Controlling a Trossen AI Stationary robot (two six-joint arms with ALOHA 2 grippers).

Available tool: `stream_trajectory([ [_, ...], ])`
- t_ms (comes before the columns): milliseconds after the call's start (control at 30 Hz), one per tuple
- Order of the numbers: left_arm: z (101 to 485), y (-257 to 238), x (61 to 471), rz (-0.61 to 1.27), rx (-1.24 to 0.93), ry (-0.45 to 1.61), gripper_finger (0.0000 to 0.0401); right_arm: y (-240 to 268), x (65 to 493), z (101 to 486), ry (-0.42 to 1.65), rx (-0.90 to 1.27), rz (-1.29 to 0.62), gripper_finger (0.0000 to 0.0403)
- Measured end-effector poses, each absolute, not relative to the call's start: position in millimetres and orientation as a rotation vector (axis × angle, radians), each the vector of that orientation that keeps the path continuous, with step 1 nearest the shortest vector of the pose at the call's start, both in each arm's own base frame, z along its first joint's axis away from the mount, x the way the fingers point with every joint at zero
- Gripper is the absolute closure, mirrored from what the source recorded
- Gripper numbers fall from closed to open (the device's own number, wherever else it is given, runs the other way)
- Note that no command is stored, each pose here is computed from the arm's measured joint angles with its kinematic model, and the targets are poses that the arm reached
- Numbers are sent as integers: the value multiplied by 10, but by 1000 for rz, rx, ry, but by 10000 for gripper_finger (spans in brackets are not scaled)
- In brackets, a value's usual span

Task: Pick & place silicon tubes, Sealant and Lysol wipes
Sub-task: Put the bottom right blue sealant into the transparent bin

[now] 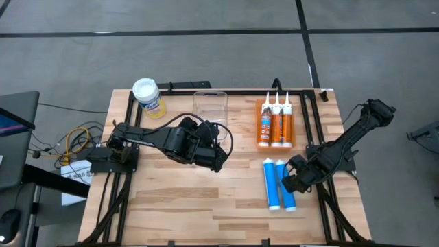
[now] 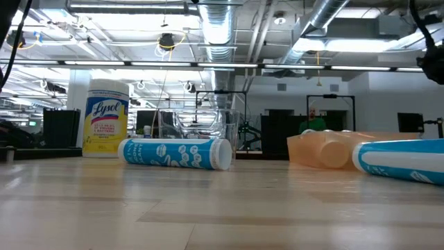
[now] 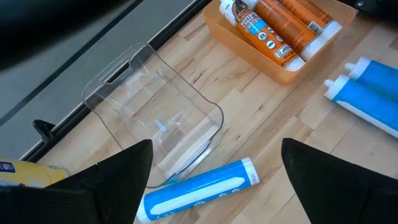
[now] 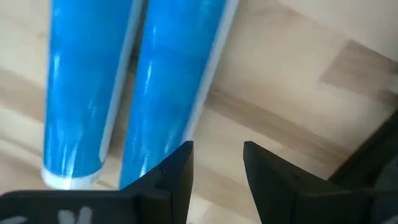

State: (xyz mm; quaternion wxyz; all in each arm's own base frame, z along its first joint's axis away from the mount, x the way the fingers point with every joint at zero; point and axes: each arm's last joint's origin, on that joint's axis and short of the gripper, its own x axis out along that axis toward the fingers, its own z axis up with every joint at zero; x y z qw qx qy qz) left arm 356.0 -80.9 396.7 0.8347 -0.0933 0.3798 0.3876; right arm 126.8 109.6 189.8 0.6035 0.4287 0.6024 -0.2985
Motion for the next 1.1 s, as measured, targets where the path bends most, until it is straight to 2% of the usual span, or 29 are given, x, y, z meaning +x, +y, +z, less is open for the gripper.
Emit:
stream_trajectory([
  [167,3967,-809,3560,821,-198,804,52,1143,1316,1914,1391,985,-576,269],
  [533,3969,-811,3566,819,-202,799,52,1133,1348,1922,1384,980,-542,266],
  [633,3969,-811,3566,819,-202,798,52,1137,1384,1931,1375,943,-466,256],
  [833,3969,-811,3566,819,-202,799,52,1145,1471,1958,1339,906,-327,200],
  [1100,3969,-811,3566,819,-202,799,52,1112,1504,1962,1329,891,-309,97],
])
